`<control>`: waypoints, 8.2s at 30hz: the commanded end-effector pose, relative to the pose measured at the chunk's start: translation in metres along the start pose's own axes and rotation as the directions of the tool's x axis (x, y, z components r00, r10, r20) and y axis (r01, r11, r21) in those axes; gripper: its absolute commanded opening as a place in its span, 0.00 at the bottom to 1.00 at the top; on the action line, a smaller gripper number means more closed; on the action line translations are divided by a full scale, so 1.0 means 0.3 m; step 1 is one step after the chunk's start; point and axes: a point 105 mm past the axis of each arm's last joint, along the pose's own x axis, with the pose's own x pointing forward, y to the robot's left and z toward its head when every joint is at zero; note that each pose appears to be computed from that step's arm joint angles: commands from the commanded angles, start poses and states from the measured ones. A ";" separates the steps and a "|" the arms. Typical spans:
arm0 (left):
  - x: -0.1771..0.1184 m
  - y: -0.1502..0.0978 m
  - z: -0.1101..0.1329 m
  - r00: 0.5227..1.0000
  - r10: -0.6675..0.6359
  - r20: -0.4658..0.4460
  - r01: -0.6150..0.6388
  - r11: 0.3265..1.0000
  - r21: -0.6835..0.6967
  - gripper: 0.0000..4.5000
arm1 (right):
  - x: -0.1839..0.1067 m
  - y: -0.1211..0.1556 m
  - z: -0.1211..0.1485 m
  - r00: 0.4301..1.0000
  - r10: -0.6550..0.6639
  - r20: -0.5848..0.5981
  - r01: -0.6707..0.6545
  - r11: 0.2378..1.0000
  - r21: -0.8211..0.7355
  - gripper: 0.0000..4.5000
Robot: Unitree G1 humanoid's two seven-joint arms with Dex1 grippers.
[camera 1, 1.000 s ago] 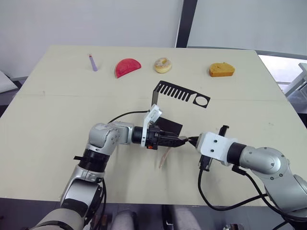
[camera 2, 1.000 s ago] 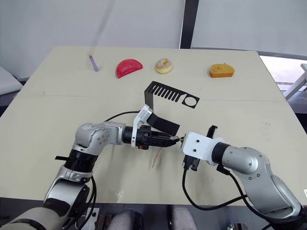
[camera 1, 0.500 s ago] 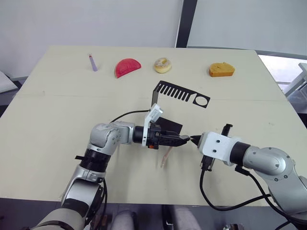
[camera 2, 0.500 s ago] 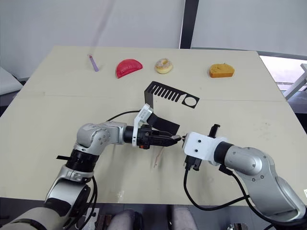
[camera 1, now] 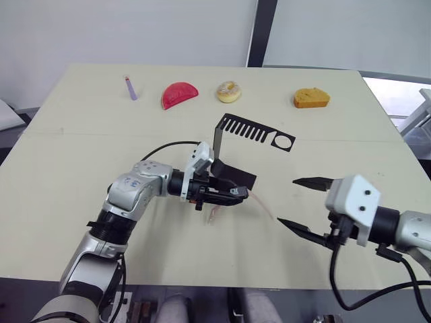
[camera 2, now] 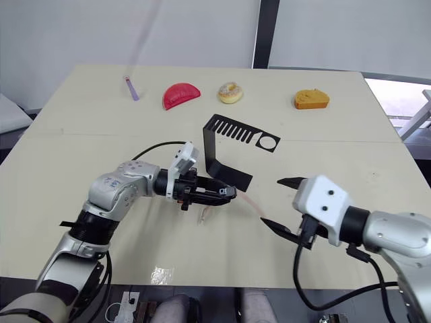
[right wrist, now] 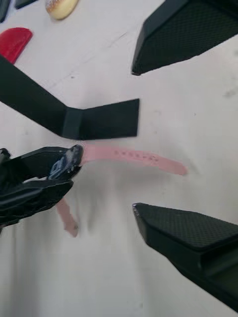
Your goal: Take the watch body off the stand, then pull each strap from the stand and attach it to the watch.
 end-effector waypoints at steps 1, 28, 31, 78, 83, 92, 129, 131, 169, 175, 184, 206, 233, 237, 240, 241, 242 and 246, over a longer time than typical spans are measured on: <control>-0.014 -0.053 0.037 0.998 -0.062 -0.026 0.067 0.960 0.272 0.35 | -0.032 0.027 0.032 0.997 0.066 0.043 -0.067 0.998 0.023 1.00; -0.052 -0.020 -0.038 0.993 0.099 -0.071 -0.057 0.891 0.451 0.35 | 0.014 0.051 0.035 0.997 0.051 0.051 -0.049 0.998 -0.032 1.00; -0.040 0.004 -0.046 0.989 0.122 -0.082 -0.106 0.977 0.183 0.35 | 0.032 0.047 0.044 0.999 0.030 0.045 -0.028 0.998 -0.050 1.00; 0.061 -0.003 0.032 0.998 0.059 -0.016 -0.059 0.894 -0.444 0.35 | 0.244 0.011 -0.040 0.983 -0.152 -0.106 0.145 0.987 -0.070 0.55; 0.056 0.004 0.030 0.998 0.064 -0.011 -0.062 0.889 -0.454 0.35 | 0.233 0.011 -0.049 0.981 -0.168 -0.101 0.162 0.985 -0.068 0.55; 0.058 0.010 0.040 0.998 0.061 0.005 -0.052 0.883 -0.466 0.35 | 0.242 0.006 -0.052 0.980 -0.183 -0.082 0.179 0.982 -0.059 0.55; 0.065 0.020 0.028 0.998 0.069 0.008 -0.057 0.884 -0.465 0.35 | 0.235 0.010 -0.053 0.980 -0.184 -0.069 0.176 0.979 -0.103 0.01; 0.065 0.019 0.025 0.998 0.068 0.006 -0.057 0.883 -0.465 0.35 | 0.233 0.008 -0.055 0.980 -0.188 -0.072 0.180 0.978 -0.103 0.01; 0.065 0.023 0.023 0.998 0.059 0.004 -0.051 0.890 -0.453 0.35 | 0.228 -0.006 -0.053 0.976 -0.201 -0.080 0.191 0.975 -0.115 0.01; 0.060 0.029 0.021 0.998 0.066 0.001 -0.059 0.890 -0.451 0.35 | 0.228 -0.009 -0.050 0.976 -0.204 -0.078 0.194 0.973 -0.122 0.01; 0.051 0.020 0.039 0.999 0.051 0.008 -0.044 0.919 -0.391 0.35 | 0.179 0.012 0.000 0.989 -0.143 -0.022 0.140 0.985 -0.100 0.31; -0.050 -0.100 -0.030 0.988 -0.027 -0.150 0.100 0.855 0.508 0.35 | -0.062 0.073 0.041 0.985 0.141 0.104 -0.158 0.970 0.187 0.99; -0.057 -0.056 -0.163 0.979 0.100 -0.176 -0.060 0.973 0.223 1.00 | -0.057 0.088 -0.056 0.987 0.159 0.014 -0.159 0.970 0.183 1.00; -0.289 -0.124 -0.060 0.990 0.075 -0.123 -0.062 0.993 0.100 1.00 | -0.129 0.049 -0.067 0.991 0.130 -0.013 -0.125 0.971 0.206 1.00; -0.446 -0.147 -0.019 0.975 0.155 -0.159 -0.150 0.988 0.039 1.00 | -0.193 0.017 -0.084 0.994 0.104 -0.043 -0.091 0.970 0.227 1.00; -0.502 -0.160 -0.005 0.968 0.187 -0.170 -0.186 0.982 0.021 1.00 | -0.218 0.005 -0.088 0.994 0.093 -0.051 -0.078 0.969 0.236 1.00; -0.532 -0.170 0.005 0.963 0.204 -0.177 -0.206 0.979 0.010 1.00 | -0.236 -0.003 -0.092 0.995 0.086 -0.056 -0.070 0.968 0.242 1.00; -0.690 -0.206 0.027 0.912 0.337 -0.235 -0.341 0.940 0.027 1.00 | -0.307 -0.039 -0.104 0.995 0.054 -0.089 -0.029 0.966 0.257 1.00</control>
